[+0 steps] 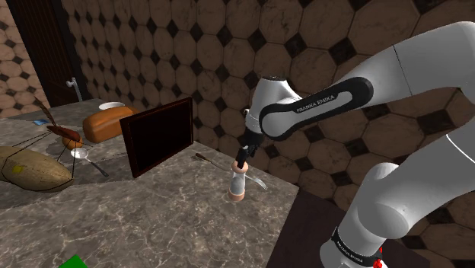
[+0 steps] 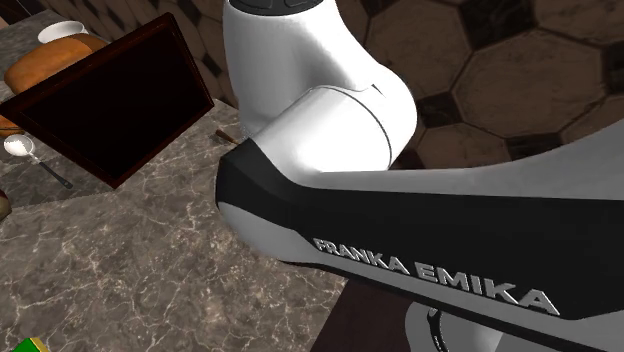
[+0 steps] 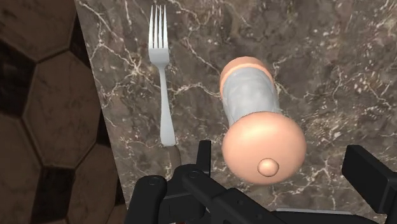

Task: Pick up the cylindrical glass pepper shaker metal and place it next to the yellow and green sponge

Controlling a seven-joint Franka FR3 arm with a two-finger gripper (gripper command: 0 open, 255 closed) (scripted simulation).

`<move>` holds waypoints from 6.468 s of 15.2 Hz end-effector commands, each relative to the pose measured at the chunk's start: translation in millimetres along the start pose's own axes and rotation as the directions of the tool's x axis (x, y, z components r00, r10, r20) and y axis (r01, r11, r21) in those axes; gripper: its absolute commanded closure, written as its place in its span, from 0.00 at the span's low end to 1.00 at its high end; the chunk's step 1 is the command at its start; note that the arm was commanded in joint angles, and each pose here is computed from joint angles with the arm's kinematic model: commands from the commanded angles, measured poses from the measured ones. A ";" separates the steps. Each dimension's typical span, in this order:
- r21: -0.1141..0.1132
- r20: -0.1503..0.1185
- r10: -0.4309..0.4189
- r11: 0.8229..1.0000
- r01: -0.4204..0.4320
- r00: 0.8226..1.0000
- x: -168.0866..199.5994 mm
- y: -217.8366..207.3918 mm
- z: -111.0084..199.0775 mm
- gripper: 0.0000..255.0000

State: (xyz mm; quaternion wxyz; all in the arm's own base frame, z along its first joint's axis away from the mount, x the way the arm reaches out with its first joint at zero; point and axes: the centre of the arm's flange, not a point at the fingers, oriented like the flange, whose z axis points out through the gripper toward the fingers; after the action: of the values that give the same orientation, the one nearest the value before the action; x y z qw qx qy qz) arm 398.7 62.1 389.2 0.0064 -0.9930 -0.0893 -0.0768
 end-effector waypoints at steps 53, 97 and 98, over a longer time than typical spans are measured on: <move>-0.001 -0.004 0.000 1.000 0.000 1.000 24.0 -0.3 -112.0 1.00; -0.001 -0.004 0.000 1.000 0.000 1.000 64.8 -302.8 -217.0 1.00; -0.001 -0.004 0.000 1.000 0.000 1.000 65.9 -316.0 -216.9 1.00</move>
State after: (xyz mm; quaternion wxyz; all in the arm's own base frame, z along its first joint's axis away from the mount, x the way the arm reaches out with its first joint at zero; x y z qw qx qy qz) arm 378.3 366.0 613.7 0.0058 -0.9928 -0.0901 -0.0788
